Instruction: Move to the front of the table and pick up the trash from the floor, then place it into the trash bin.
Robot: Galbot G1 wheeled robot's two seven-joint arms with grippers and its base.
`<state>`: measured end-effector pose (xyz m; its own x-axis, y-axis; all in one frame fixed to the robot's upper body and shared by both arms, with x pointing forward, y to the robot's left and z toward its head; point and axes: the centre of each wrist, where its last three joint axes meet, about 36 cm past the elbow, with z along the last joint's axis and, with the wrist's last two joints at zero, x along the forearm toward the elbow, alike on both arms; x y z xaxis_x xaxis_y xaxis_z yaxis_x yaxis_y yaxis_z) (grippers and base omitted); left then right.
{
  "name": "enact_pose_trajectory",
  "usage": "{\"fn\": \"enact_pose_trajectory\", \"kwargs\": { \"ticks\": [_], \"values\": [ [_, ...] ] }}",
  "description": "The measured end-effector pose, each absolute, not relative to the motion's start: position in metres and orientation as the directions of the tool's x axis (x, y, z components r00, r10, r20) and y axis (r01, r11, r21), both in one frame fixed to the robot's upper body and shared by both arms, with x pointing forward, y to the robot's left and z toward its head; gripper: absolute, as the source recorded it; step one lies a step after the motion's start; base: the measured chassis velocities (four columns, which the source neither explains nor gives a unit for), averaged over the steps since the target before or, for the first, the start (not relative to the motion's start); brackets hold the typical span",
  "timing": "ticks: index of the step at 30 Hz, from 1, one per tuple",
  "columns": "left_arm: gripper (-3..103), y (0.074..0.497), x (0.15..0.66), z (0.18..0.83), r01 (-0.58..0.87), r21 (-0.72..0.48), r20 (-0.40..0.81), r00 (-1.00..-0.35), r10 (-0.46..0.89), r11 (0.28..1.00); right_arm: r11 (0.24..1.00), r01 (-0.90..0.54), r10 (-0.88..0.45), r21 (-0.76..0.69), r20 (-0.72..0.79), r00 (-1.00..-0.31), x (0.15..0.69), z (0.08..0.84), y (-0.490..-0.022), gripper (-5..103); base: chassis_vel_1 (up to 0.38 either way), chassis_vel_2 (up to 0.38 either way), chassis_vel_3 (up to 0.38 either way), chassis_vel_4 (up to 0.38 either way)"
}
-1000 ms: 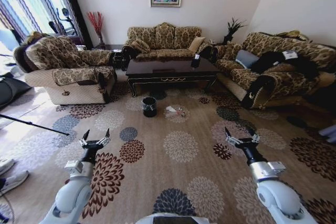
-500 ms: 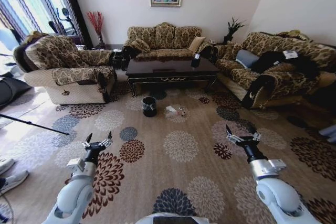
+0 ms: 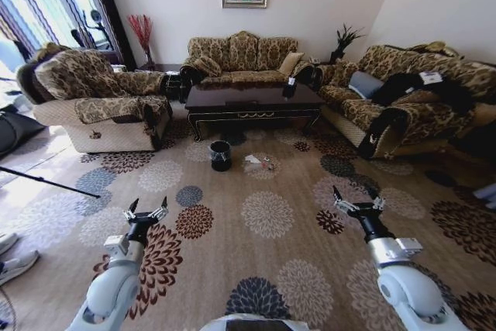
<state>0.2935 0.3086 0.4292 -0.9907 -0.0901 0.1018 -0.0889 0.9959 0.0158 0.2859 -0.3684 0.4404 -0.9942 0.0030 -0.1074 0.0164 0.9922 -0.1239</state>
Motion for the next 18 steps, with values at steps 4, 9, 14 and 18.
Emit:
{"fn": "enact_pose_trajectory", "kwargs": {
  "ticks": [4,9,14,18],
  "values": [
    [100,0.309,0.292,0.428,-0.086,0.022,0.108,-0.99,-0.088,0.996,0.992,0.014,0.001,-0.122,-0.107,-0.994,0.285,0.439,-0.367,100,0.0,0.0,0.0,0.0],
    [100,0.308,0.291,0.428,-0.071,0.021,0.106,-0.992,-0.073,0.997,0.992,0.011,-0.001,-0.123,-0.101,-0.995,0.282,0.435,-0.365,100,0.0,0.0,0.0,0.0],
    [100,0.306,0.292,0.427,-0.052,0.017,0.105,-0.993,-0.054,0.999,0.992,0.009,-0.003,-0.126,-0.095,-0.996,0.278,0.431,-0.362,100,0.0,0.0,0.0,0.0],
    [100,0.304,0.292,0.427,-0.043,0.019,0.114,-0.992,-0.045,0.999,0.991,-0.003,-0.015,-0.133,-0.089,-0.996,0.274,0.428,-0.36,100,0.0,0.0,0.0,0.0]
  ]
}}
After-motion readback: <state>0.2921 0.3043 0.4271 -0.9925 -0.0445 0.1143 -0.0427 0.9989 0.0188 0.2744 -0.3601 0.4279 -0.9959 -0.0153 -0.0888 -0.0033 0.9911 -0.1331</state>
